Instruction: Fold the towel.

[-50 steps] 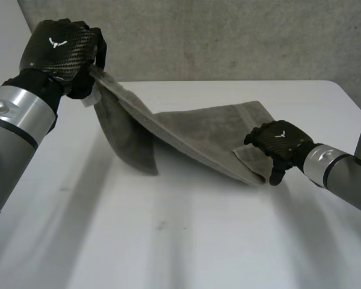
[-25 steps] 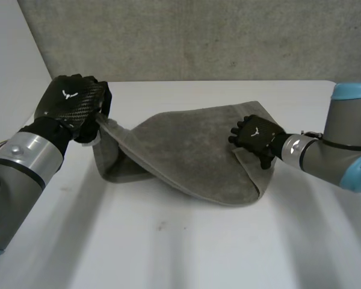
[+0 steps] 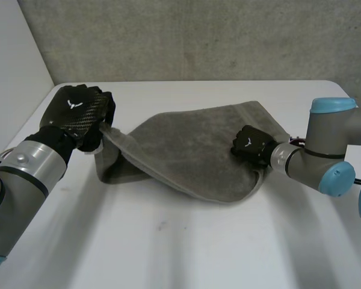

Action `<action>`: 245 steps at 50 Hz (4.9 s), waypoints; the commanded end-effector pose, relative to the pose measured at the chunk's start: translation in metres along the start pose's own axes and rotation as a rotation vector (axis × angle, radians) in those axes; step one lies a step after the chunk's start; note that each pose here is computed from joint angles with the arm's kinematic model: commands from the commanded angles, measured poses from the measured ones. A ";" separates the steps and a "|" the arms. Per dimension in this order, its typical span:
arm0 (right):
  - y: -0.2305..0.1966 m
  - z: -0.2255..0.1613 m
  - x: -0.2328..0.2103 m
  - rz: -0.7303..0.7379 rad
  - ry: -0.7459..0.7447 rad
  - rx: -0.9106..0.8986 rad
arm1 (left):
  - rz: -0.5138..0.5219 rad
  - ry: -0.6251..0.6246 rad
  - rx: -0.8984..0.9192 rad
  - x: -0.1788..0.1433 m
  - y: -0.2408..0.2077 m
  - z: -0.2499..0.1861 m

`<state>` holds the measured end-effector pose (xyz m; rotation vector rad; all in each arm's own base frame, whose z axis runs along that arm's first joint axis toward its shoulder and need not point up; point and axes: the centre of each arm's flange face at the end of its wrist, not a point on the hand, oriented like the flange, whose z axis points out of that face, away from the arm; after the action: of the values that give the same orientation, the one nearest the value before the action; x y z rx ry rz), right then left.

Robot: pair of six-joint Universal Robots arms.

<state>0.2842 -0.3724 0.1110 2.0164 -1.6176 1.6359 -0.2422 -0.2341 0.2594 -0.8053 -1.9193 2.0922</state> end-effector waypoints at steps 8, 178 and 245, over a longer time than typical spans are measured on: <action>-0.002 -0.007 0.007 -0.008 0.045 -0.026 | 0.001 -0.001 0.004 0.000 -0.001 0.000; -0.007 -0.097 0.118 0.229 0.428 -0.320 | 0.377 -0.027 -0.239 -0.063 0.028 0.129; 0.014 -0.184 0.038 0.404 -0.008 -0.389 | 0.201 0.110 -0.473 -0.064 0.066 -0.016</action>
<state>0.1477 -0.2439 0.2130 1.7630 -2.2450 1.0780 -0.1587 -0.2259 0.2206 -1.2243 -2.4573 1.5566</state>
